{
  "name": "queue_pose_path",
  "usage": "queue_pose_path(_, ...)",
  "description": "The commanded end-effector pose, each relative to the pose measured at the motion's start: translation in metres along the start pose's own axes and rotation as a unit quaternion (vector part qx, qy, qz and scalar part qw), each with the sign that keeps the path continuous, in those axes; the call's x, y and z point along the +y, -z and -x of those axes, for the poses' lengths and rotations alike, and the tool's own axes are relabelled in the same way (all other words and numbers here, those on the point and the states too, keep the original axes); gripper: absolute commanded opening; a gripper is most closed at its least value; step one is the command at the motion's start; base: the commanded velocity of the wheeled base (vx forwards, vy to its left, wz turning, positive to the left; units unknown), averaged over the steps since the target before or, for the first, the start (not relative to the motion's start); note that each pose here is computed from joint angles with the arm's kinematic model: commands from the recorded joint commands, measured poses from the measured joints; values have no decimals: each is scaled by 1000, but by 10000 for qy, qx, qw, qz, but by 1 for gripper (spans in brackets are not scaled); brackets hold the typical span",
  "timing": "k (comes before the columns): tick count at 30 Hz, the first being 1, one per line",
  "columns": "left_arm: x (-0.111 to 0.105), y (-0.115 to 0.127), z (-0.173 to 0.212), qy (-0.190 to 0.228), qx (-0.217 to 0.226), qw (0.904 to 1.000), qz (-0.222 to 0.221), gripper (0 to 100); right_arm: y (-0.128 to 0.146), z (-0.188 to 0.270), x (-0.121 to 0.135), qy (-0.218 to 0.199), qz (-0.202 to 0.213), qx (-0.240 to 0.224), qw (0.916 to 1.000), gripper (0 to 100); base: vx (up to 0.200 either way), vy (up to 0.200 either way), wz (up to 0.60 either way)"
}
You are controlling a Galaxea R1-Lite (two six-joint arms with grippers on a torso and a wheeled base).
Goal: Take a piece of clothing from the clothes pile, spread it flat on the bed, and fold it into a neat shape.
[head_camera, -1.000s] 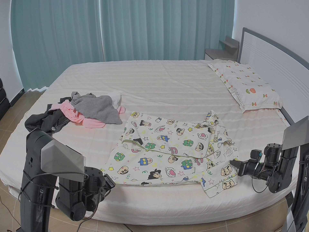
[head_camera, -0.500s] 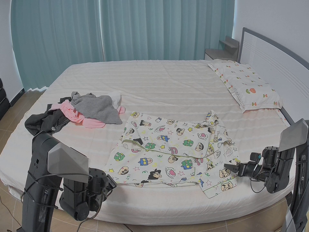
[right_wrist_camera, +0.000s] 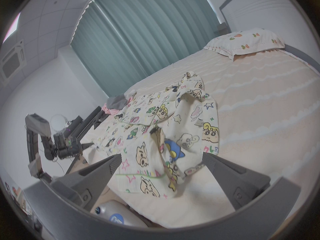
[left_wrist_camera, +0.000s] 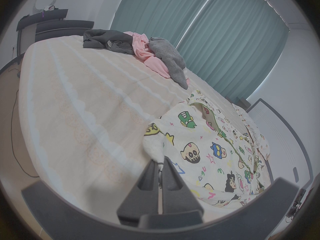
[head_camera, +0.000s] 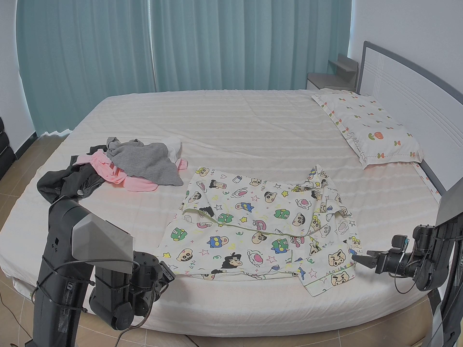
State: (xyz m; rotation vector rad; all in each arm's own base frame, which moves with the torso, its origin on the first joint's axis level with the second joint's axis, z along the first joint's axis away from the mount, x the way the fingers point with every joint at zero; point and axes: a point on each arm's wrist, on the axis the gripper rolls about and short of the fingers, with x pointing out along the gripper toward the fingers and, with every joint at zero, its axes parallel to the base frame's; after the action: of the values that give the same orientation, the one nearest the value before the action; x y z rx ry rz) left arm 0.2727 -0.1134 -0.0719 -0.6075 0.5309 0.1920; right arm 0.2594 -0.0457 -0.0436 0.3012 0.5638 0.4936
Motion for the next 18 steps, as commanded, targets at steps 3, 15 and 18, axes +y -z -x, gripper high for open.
queue_pose_path(3,-1,-2,-1,48,-54,10000,39,0,25,-3,3,-150,305,417,9986,100,0,0,0)
queue_pose_path(15,-1,-2,-1,53,-58,10000,42,0,26,-30,16,-537,583,539,9954,100,0,0,0)
queue_pose_path(18,-1,-2,-1,48,-64,10000,35,0,26,-32,14,-529,590,522,9955,100,0,0,0)
